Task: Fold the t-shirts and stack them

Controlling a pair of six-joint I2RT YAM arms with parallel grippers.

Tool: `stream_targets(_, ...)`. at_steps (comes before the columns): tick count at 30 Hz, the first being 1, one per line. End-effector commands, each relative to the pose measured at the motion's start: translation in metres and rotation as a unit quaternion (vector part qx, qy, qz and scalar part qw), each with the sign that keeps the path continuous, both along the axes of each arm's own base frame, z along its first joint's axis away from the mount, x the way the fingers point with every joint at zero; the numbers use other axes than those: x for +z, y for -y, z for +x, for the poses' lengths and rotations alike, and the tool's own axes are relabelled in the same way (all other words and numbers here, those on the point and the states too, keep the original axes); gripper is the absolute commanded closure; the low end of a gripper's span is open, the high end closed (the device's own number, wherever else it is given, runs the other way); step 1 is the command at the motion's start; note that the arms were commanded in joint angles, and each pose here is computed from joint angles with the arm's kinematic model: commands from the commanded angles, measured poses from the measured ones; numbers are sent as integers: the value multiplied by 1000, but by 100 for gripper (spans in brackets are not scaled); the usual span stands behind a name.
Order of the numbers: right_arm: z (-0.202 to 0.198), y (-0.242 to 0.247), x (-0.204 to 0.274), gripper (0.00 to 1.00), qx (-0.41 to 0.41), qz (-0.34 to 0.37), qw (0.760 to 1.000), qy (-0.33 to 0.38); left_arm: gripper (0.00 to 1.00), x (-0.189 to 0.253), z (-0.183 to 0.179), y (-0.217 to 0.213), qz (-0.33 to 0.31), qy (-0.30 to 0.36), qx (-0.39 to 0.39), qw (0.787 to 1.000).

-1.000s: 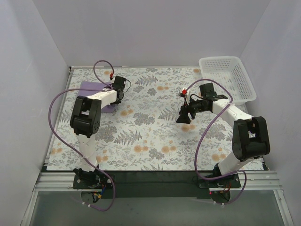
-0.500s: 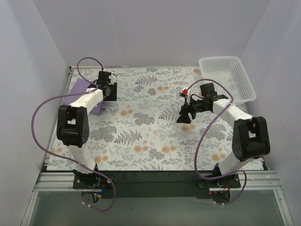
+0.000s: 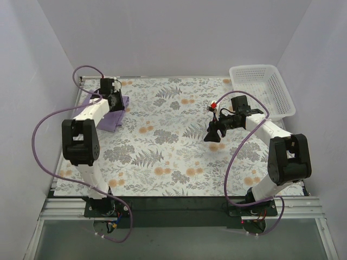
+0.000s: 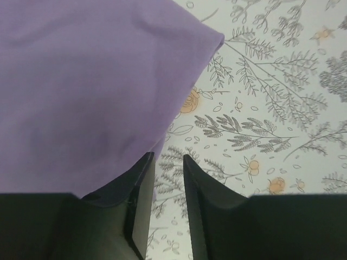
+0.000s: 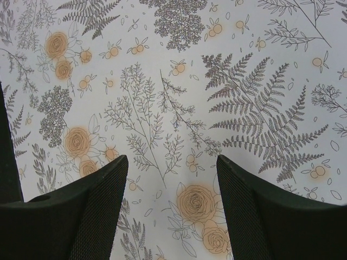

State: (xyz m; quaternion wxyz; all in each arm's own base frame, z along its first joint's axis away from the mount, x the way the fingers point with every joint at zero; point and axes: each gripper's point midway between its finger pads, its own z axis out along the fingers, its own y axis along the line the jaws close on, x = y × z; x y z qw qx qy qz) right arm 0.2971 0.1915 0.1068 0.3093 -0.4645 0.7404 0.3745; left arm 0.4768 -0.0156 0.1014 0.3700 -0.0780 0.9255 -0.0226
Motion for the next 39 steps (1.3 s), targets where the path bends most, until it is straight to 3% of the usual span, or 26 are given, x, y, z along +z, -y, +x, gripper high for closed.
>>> stream_targets(1,-1,0,1,27,7,3,1000,3,72,-21,10,24,-29,-35,-33,998)
stream_targets(9,-3,1,-7,27,11,-1,1000,-11,72,-42,50,16,34,-37,-6,999)
stream_targets(14,-3,1,-8,27,12,-2,1000,-15,75,-72,60,21,44,-62,-9,997)
stream_targets(19,-3,1,-10,27,12,-3,1000,-18,77,-74,87,14,62,-44,28,997)
stream_targets(23,-2,1,-12,27,12,-6,1000,-20,63,-72,116,8,67,-18,67,995)
stream_targets(24,-2,2,-12,27,11,-7,1000,-20,55,-72,120,9,64,-15,69,995)
stream_targets(27,-2,2,-13,27,9,-9,1000,-22,48,-76,137,14,45,-4,76,996)
stream_targets(31,-1,3,-13,27,9,-10,1000,-20,46,-48,151,32,-28,26,51,998)
stream_targets(32,-1,3,-13,27,8,-9,1000,-20,46,-34,150,58,-88,28,-6,996)
stream_targets(36,0,4,-13,27,6,-11,1000,-19,50,25,127,104,-166,57,-143,974)
stream_targets(38,-1,5,-12,27,6,-10,1000,-20,50,68,119,104,-164,96,-155,969)
stream_targets(39,-1,5,-12,27,6,-10,1000,-19,50,60,112,94,-146,90,-132,976)
